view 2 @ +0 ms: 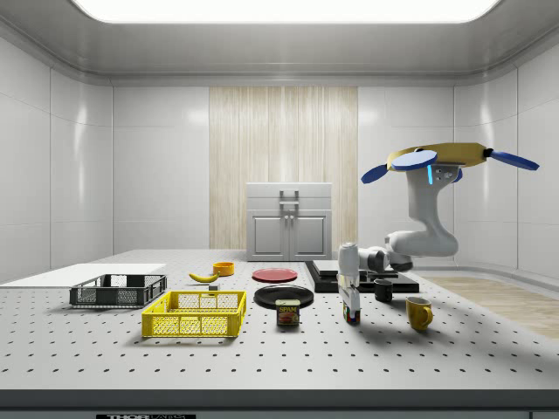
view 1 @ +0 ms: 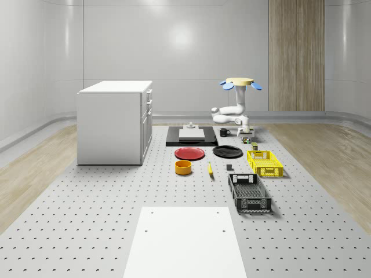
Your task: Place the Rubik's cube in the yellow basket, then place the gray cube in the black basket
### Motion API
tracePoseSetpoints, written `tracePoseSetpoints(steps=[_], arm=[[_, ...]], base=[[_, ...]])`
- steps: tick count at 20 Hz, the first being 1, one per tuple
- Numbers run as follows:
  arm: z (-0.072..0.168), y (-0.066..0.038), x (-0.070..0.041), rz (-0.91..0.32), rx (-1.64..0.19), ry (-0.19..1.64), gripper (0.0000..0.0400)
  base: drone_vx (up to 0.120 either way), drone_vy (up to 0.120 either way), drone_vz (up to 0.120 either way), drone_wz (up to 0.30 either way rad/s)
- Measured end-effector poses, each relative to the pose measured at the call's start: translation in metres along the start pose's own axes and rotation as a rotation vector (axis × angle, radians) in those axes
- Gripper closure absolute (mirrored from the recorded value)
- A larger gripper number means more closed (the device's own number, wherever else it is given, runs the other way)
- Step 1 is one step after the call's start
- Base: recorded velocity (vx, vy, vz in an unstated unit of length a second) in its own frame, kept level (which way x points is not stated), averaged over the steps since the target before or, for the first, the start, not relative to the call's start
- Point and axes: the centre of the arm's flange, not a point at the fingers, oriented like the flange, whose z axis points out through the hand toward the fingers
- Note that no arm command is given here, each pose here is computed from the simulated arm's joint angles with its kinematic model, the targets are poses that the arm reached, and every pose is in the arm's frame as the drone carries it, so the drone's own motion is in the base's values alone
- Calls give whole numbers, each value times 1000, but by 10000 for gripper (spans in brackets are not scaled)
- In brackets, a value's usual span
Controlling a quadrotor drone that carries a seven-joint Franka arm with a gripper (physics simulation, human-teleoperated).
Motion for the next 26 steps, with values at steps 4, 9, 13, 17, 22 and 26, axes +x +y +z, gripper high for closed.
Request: tracePoseSetpoints(steps=[4, 9, 13, 17, 22, 26], arm=[[0, -1, 0, 0, 0, 0, 57], [0, -1, 0, 0, 0, 0, 70], [0, -1, 0, 0, 0, 0, 73], [-6, -1, 0, 0, 0, 0, 74], [-24, -1, -1, 0, 0, 0, 75], [-35, -1, -1, 0, 0, 0, 75]], base=[[0, 0, 0, 0], [0, 0, 0, 0], [0, 0, 0, 0], [0, 0, 0, 0], [0, 0, 80, 0], [0, 0, 120, 0]])
